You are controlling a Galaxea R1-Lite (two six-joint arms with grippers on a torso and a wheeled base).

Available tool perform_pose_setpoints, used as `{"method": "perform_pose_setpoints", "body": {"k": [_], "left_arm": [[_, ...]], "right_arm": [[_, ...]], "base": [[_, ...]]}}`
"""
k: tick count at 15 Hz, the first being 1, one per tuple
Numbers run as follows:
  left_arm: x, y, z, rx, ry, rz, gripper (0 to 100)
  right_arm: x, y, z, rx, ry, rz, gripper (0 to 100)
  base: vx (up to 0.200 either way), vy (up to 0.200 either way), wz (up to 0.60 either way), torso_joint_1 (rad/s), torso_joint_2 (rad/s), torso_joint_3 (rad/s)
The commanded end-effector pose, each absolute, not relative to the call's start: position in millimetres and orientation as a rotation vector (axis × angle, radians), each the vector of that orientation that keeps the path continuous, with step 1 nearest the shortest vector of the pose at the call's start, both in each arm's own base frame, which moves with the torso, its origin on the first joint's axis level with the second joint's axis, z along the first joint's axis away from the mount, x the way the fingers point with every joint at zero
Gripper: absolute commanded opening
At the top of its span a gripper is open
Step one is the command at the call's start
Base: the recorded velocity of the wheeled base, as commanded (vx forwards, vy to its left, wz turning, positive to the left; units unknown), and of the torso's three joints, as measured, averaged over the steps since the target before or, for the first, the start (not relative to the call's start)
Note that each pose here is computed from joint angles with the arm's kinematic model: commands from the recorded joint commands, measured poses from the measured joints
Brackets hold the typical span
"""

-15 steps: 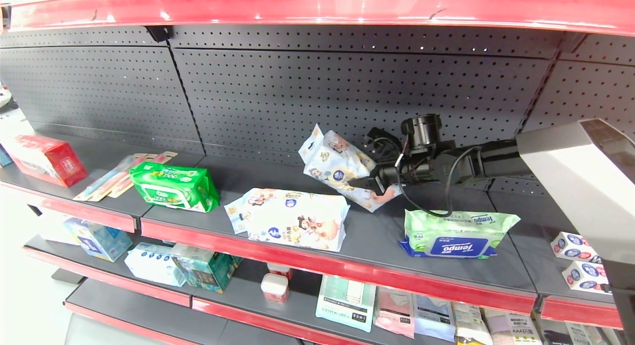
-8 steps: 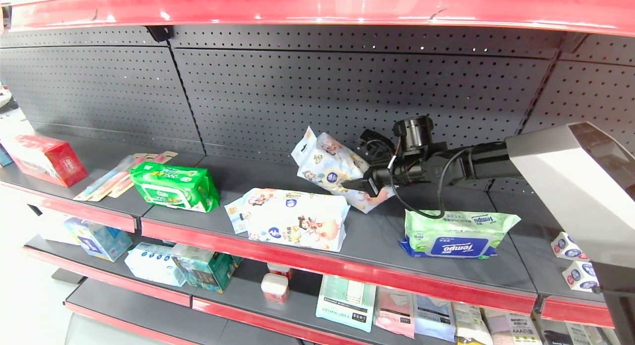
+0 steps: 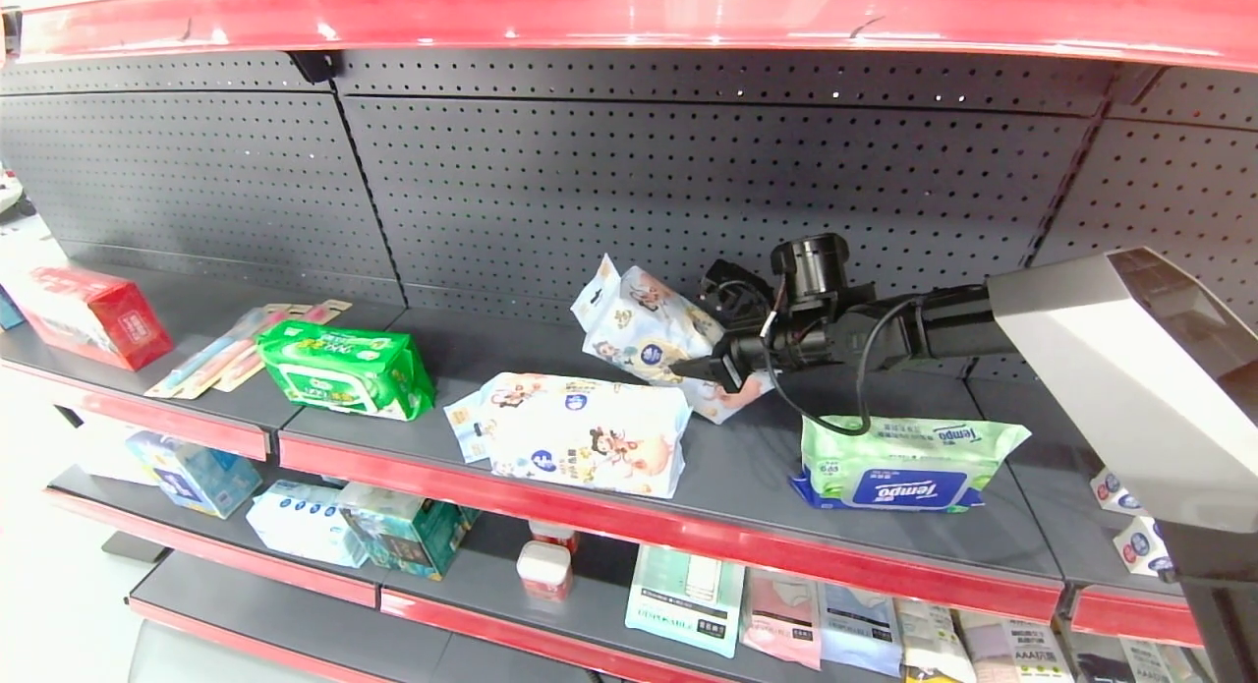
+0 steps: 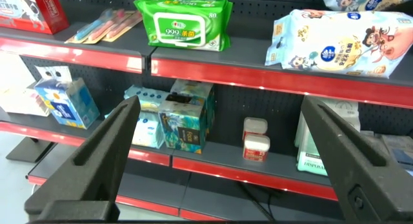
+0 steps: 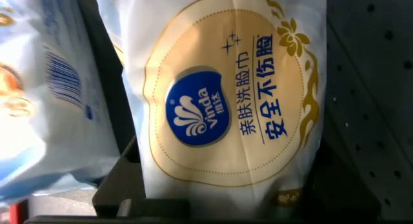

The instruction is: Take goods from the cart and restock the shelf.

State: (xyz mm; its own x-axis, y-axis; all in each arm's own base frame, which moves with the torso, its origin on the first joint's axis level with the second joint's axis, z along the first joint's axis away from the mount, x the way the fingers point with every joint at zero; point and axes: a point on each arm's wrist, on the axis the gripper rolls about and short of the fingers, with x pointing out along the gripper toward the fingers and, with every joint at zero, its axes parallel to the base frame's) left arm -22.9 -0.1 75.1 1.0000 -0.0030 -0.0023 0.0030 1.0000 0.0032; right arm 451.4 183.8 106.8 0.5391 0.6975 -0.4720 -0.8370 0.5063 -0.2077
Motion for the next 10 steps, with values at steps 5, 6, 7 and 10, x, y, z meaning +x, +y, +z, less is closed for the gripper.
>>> {"method": "perform_pose_setpoints", "body": {"k": [5,6,7,10], "left_arm": [[-22.8,-0.1,75.2,0.003,0.003,-0.003,100],[-22.8,-0.1,75.2,0.003,0.003,-0.003,100],[-22.8,-0.1,75.2,0.003,0.003,-0.003,100],[-22.8,-0.1,75.2,0.003,0.003,-0.003,100]], "right_arm": [[452.0,183.9,103.8,-0.441,0.355,0.951,100],[452.1,183.1,103.4,-0.44,0.357,0.95,100],[452.1,183.1,103.4,-0.44,0.357,0.95,100],[452.4,180.0,103.3,-0.436,0.363,0.942,100]], "base": [[0.0,0.0,0.0,0.0,0.0,0.0],[0.0,0.0,0.0,0.0,0.0,0.0],[0.0,0.0,0.0,0.0,0.0,0.0],[0.0,0.0,0.0,0.0,0.0,0.0]]}}
